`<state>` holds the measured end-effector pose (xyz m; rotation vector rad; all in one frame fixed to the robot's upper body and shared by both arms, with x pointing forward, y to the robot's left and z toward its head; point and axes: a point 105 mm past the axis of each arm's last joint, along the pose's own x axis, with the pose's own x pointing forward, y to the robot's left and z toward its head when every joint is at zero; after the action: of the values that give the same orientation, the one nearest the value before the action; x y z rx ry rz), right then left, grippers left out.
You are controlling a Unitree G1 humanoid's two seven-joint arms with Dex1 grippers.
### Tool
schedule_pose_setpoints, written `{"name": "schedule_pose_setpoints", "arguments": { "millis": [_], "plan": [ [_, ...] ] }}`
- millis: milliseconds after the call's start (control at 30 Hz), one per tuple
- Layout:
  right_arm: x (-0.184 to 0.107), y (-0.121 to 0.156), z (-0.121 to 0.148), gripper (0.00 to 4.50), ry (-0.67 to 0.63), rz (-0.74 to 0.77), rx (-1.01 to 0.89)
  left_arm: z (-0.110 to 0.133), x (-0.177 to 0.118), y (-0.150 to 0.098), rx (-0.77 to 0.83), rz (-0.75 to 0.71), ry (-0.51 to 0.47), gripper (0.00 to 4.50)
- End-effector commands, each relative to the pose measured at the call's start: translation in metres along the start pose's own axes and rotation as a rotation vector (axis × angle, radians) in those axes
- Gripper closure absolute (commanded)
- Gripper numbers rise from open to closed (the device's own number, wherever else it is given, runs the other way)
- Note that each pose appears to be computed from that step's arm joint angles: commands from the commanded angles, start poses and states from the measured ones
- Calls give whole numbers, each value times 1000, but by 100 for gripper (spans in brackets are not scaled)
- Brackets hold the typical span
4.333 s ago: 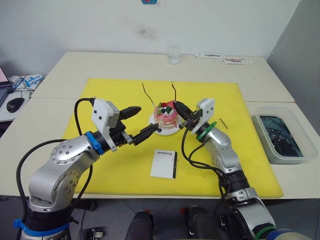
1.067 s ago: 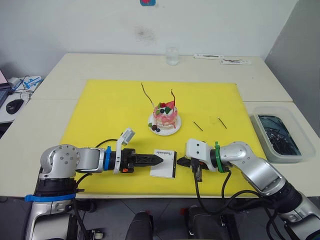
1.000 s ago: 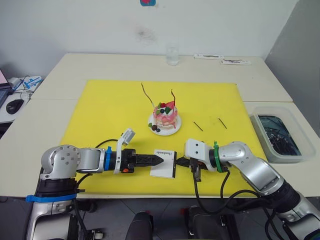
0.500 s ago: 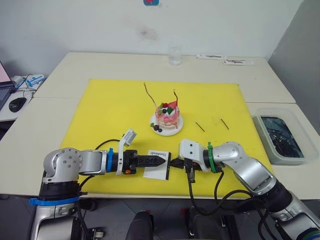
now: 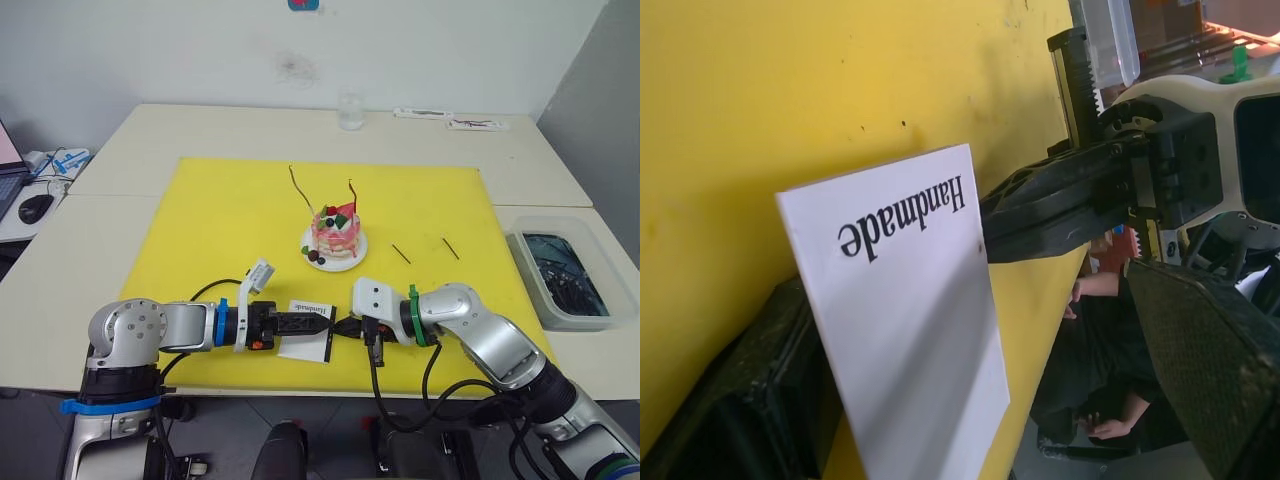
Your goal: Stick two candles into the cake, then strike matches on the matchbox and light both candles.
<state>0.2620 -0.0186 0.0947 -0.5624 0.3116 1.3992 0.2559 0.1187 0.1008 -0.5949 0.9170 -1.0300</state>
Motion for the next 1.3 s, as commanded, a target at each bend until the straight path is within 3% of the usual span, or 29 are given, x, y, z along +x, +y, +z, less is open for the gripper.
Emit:
{"name": "schedule_pose_setpoints", "arguments": {
  "millis": [33,200,300,733,1100,1300],
  "plan": [
    [-1,3,14,443,-36,10,-44,-18,11,2,-37,-8,69,0],
    [-2,3,14,443,-34,11,-43,-17,10,4,-39,3,61,0],
    [-2,4,14,450,-34,11,-43,-18,9,5,-41,8,57,55],
    [-2,4,15,450,-33,11,-36,-19,10,12,-36,45,53,448],
    [-7,0,21,450,-57,-20,-38,-13,5,13,-3,53,19,448],
    [-39,-11,40,450,-169,-104,-33,-7,-11,-12,129,-62,-25,448]
  ]
}}
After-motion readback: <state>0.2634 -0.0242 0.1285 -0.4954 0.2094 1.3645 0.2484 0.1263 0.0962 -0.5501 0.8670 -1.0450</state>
